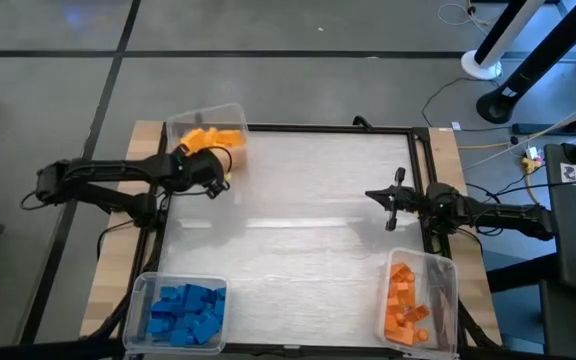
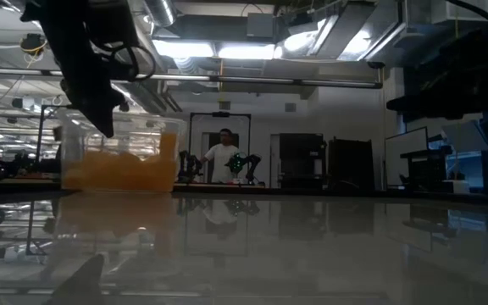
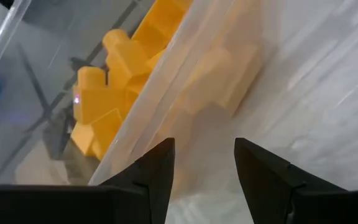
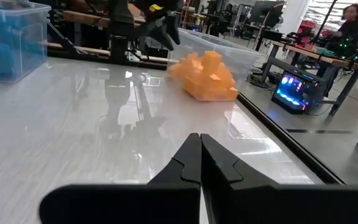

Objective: Sort blocks
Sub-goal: Adjust the top transparent bin to the top left part of the table

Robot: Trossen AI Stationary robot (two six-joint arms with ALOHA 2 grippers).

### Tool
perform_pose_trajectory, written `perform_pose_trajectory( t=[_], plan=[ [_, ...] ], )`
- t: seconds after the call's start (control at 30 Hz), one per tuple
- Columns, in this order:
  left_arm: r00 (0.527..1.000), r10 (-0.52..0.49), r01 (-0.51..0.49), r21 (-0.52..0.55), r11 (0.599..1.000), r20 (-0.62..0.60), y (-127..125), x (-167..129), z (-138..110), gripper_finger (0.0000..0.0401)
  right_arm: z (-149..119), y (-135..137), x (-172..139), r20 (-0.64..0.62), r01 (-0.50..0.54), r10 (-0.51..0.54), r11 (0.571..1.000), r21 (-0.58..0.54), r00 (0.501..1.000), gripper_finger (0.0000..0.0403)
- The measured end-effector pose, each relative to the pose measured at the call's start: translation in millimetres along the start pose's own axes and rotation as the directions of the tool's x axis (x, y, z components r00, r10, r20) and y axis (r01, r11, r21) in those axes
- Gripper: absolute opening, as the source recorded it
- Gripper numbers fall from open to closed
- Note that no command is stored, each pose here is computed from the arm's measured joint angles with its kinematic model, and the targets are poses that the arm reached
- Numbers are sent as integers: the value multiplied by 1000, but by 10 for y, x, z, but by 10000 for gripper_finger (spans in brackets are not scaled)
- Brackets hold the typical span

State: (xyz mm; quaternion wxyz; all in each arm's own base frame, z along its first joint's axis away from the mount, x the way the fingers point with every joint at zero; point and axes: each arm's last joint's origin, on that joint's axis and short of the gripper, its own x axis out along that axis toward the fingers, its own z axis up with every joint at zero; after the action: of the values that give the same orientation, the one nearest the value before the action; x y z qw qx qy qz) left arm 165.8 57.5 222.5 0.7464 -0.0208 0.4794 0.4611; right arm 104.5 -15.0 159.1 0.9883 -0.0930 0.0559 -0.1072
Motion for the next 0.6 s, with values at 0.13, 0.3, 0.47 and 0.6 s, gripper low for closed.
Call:
perform_pose_trajectory(
  t=[0.13,0.3,0.47,0.6],
  plan=[
    [999,37,-37,0,999,-27,95,73,24,156,-2,0,0,-1,0,0,1000,0,1000,1],
    [995,73,-75,-33,997,-62,188,151,24,156,-7,2,0,-6,-1,1,1000,-1,1000,1],
    [992,94,-99,-63,993,-83,252,191,30,156,-11,2,0,-9,-3,3,1000,-1,1000,1],
    [997,49,-52,-47,998,-60,226,148,33,156,-12,3,1,-10,-3,3,1000,-1,1000,1]
  ],
)
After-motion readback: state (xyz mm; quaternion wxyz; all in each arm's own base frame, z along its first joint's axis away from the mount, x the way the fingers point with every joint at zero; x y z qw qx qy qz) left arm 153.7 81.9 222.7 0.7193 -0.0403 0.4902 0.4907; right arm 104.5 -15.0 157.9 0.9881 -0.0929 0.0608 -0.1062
